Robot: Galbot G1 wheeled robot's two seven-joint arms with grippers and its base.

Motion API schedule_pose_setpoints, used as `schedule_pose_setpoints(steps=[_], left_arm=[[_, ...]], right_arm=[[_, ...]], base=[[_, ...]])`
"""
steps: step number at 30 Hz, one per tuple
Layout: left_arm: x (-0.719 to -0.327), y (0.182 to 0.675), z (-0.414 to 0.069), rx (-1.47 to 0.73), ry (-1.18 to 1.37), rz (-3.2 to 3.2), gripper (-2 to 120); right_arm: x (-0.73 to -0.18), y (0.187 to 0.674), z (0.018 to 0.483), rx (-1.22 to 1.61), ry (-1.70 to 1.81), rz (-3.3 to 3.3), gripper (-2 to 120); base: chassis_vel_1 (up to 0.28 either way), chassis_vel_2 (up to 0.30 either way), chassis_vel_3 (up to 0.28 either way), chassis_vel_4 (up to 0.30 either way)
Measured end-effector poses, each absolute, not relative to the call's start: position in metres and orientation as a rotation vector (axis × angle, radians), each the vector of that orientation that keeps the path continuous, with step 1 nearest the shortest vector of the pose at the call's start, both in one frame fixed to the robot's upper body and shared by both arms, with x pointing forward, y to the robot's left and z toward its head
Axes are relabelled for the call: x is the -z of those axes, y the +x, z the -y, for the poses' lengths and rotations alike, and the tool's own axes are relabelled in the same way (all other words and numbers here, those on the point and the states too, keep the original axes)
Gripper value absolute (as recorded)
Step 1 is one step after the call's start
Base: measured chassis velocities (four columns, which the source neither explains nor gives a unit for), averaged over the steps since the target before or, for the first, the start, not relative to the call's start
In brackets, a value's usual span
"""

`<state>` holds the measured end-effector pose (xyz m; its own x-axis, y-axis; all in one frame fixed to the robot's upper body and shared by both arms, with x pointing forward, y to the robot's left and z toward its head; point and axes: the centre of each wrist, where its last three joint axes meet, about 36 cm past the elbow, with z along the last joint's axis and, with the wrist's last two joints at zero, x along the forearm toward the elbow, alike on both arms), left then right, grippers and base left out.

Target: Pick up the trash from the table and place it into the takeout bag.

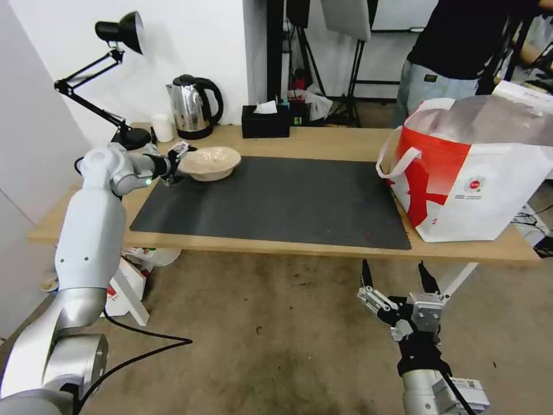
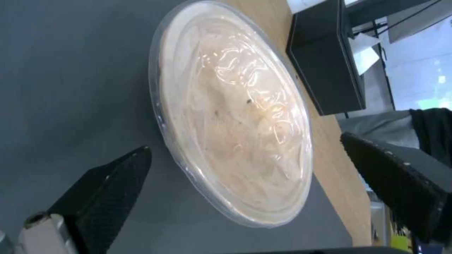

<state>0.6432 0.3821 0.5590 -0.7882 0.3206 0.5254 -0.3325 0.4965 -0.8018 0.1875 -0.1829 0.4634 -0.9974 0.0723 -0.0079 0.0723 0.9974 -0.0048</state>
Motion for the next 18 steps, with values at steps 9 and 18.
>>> schedule_pose_setpoints(steps=[9,18], left_arm=[[-0.552,0.65,-0.382,-1.324,0.009,2.097,100],[-0.544,0.652,-0.385,-1.33,0.008,2.109,100]], right_arm=[[-0.463,0.187,0.183,0.008,0.113,-3.132,100],[-0.463,0.187,0.183,0.008,0.113,-3.132,100]], base=[[0.0,0.0,0.0,0.0],[0.0,0.0,0.0,0.0]])
